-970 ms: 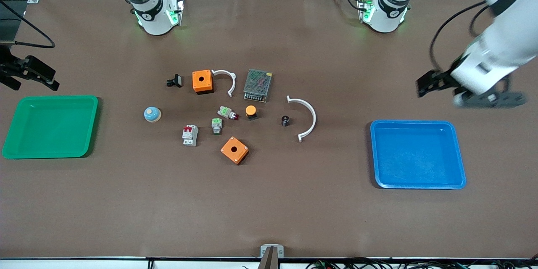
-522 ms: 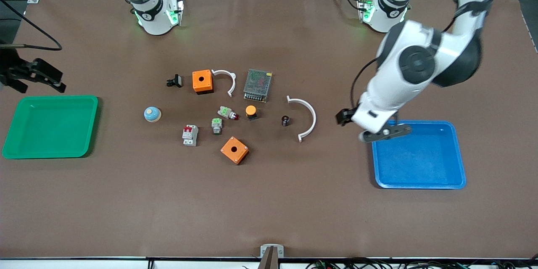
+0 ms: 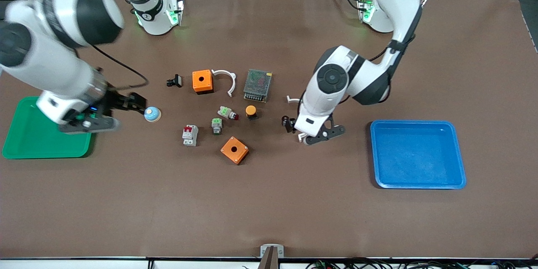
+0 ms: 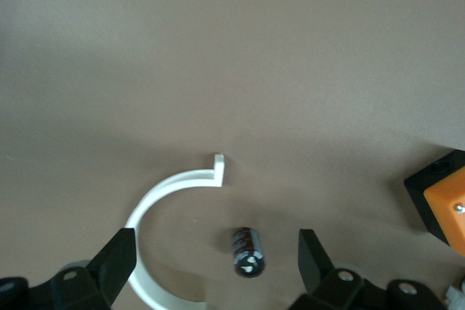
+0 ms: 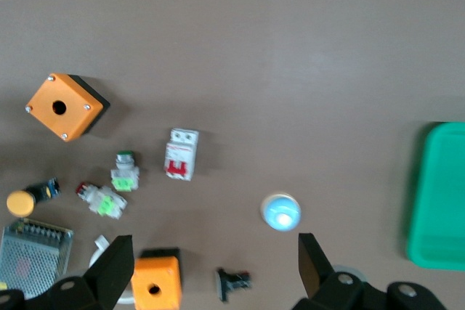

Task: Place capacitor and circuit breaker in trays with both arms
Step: 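Lower the left gripper over the capacitor while the right gripper reaches the breaker, then close the left gripper on the capacitor while the right gripper grasps the breaker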

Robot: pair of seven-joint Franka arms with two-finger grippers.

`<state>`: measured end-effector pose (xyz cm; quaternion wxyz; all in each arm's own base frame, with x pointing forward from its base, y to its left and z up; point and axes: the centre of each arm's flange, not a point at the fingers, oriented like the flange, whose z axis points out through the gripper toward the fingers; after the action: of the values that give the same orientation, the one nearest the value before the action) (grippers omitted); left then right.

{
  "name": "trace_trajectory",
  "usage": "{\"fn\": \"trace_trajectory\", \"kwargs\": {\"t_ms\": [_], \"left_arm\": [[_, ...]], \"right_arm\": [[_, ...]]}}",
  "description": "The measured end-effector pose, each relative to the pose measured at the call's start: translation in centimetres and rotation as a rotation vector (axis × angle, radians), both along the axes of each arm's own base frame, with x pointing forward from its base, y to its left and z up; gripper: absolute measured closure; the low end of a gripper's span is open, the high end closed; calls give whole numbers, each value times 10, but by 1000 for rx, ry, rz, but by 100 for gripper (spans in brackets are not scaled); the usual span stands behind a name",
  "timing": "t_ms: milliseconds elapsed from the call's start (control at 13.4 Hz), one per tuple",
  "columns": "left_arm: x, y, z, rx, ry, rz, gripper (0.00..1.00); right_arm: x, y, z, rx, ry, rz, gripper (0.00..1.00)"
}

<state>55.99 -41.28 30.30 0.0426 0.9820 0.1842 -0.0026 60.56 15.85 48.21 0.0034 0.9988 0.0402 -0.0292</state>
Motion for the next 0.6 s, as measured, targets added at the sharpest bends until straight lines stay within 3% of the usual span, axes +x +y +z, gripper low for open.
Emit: {"fn": "trace_trajectory", "kwargs": {"t_ms": [224, 522, 597], "left_arm": [[-20, -29, -36, 8, 21, 55, 7], [-31, -38, -70, 29, 52, 75, 17], [-33, -39, -76, 34, 58, 73, 24]], "right_arm": [[10, 40, -73, -12, 25, -1, 0], [15, 67, -146, -14, 15, -23, 0], [15, 64, -158, -12, 6, -27, 0]]}}
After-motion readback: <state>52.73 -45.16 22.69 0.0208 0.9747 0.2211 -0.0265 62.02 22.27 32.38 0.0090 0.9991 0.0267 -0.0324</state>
